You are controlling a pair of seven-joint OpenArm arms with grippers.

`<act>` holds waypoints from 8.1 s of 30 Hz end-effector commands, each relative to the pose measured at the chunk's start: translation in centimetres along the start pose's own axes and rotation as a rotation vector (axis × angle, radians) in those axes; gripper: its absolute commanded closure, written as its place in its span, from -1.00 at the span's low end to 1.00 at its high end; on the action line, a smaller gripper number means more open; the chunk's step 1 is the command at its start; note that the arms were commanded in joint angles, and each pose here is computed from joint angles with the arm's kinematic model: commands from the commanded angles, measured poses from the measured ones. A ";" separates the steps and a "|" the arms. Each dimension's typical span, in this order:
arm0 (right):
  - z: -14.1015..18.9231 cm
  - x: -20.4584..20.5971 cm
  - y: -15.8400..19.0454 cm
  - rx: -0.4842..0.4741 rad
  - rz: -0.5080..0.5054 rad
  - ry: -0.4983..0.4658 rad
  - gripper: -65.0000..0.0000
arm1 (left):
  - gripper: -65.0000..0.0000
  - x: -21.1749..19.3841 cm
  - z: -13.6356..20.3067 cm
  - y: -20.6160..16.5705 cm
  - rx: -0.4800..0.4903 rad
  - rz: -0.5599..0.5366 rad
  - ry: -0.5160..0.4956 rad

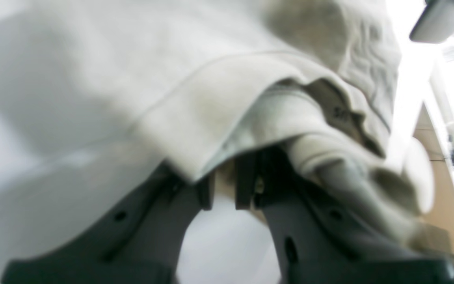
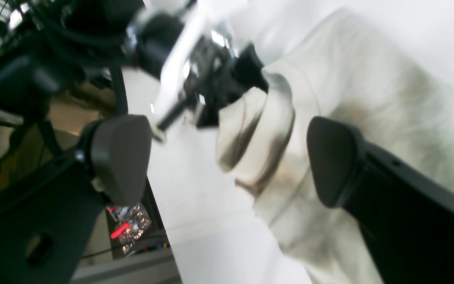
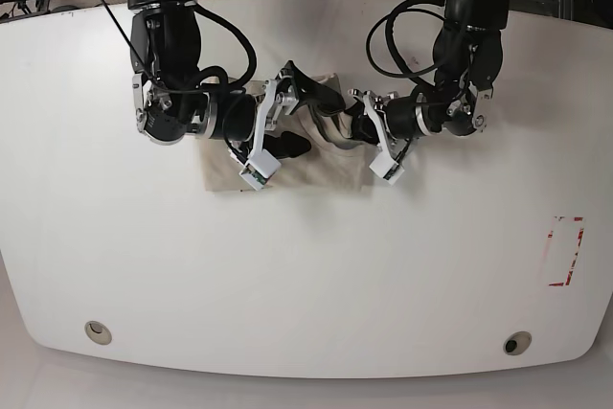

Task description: Fold the T-shirt properly

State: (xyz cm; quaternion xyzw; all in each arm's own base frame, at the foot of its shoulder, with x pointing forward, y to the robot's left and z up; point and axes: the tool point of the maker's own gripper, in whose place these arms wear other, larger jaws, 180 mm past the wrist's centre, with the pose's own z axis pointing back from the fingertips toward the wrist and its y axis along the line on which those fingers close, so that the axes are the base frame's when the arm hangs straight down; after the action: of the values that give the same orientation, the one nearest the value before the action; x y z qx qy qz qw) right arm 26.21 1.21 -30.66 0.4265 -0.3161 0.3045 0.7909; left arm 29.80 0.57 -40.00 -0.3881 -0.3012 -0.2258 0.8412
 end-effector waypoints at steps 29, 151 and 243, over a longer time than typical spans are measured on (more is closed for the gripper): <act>-4.1 -6.9 -1.4 -0.102 0.047 0.184 -0.37 | 0.81 5.5 10.3 3.2 0.215 -0.195 -0.168; 11.4 -4.5 -9.1 -0.657 0.049 0.030 0.34 | 0.16 -4.4 12.5 13.8 0.723 -0.136 0.011; 13.2 -34.1 8.6 -0.717 -0.495 0.063 0.60 | 0.18 -29.7 19.7 -9.2 0.744 0.304 -0.065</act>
State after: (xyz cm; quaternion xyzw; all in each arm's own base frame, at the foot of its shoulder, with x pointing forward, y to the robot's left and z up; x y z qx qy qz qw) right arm -2.14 -13.14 -44.41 0.1776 -0.2979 -0.0116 0.9379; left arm -2.71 14.71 -44.63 -0.1025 -0.3334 0.0290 0.9367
